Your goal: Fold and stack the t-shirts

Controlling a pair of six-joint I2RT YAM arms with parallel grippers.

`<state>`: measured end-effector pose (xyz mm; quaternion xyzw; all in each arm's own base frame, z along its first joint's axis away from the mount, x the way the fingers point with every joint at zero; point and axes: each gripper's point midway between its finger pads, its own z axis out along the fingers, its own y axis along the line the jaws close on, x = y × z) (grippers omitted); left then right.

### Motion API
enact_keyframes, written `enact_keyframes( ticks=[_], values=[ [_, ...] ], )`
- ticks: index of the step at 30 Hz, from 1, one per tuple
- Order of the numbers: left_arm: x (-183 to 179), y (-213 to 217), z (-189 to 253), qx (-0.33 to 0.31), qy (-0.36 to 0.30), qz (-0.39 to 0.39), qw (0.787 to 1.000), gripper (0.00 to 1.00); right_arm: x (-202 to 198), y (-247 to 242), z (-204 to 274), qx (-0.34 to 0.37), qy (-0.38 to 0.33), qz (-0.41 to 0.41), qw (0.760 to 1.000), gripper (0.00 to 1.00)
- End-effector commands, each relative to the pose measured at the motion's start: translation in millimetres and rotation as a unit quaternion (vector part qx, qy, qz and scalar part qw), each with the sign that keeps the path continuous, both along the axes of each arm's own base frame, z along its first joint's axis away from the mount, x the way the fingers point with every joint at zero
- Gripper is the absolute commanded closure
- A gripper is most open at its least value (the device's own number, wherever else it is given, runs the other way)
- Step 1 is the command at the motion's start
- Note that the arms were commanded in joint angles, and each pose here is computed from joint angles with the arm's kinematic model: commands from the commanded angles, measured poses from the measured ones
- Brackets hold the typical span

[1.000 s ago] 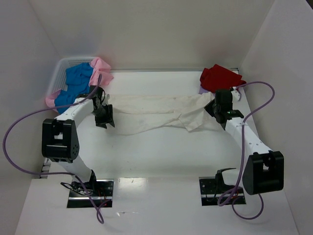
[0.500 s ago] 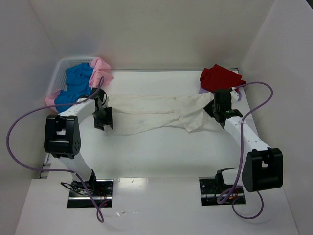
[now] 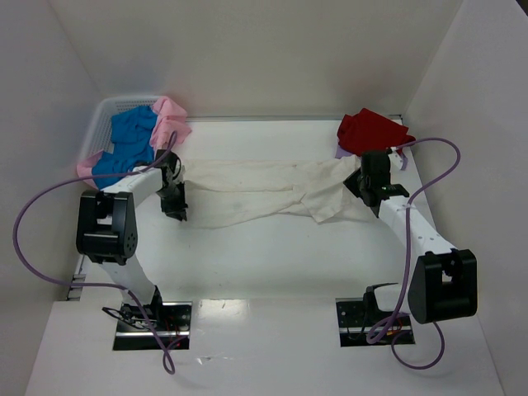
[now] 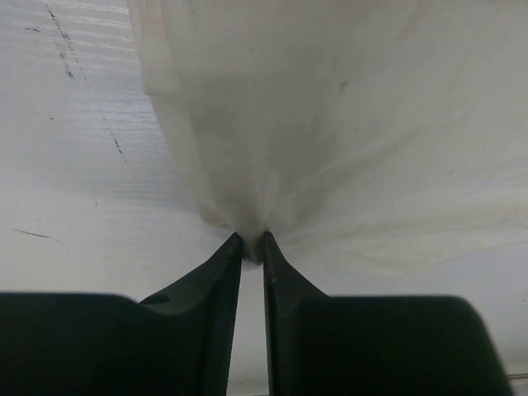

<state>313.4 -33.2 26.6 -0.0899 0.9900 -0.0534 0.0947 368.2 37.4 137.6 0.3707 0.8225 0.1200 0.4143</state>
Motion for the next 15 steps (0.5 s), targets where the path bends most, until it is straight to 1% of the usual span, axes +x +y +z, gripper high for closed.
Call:
enact_keyframes(
  ticks=[1,2,4,6,7,10,12,15],
  values=[
    [-4,-3,-5,-0.006,0.01,0.003,1.0,0.78,15,-5,23,-0.007,-0.038,-0.007,0.999,0.96],
    [-4,-3,-5,-0.006,0.01,0.003,1.0,0.81,15,-5,23,-0.007,-0.038,-0.007,0.999,0.96],
    [-4,-3,-5,-0.006,0.01,0.003,1.0,0.91,15,-5,23,-0.007,-0.038,-0.007,0.999,0.96],
    [-4,-2,-5,-0.003,0.01,0.004,1.0,0.98,15,-5,23,-0.007,-0.038,-0.007,0.999,0.96],
    [-1,-2,1,-0.002,0.002,0.004,1.0,1.0,15,-5,23,-0.007,-0.038,-0.007,0.999,0.96],
    [5,-2,29,-0.003,-0.028,0.004,1.0,1.0,15,-5,23,-0.007,-0.038,-0.007,0.999,0.96],
    [17,-2,54,-0.004,-0.062,0.004,0.998,1.0,17,-5,27,-0.007,-0.043,-0.007,0.999,0.96],
    [20,-1,92,-0.003,-0.101,0.009,0.995,1.0,15,-5,39,-0.006,-0.054,-0.007,0.998,0.96]
  ],
)
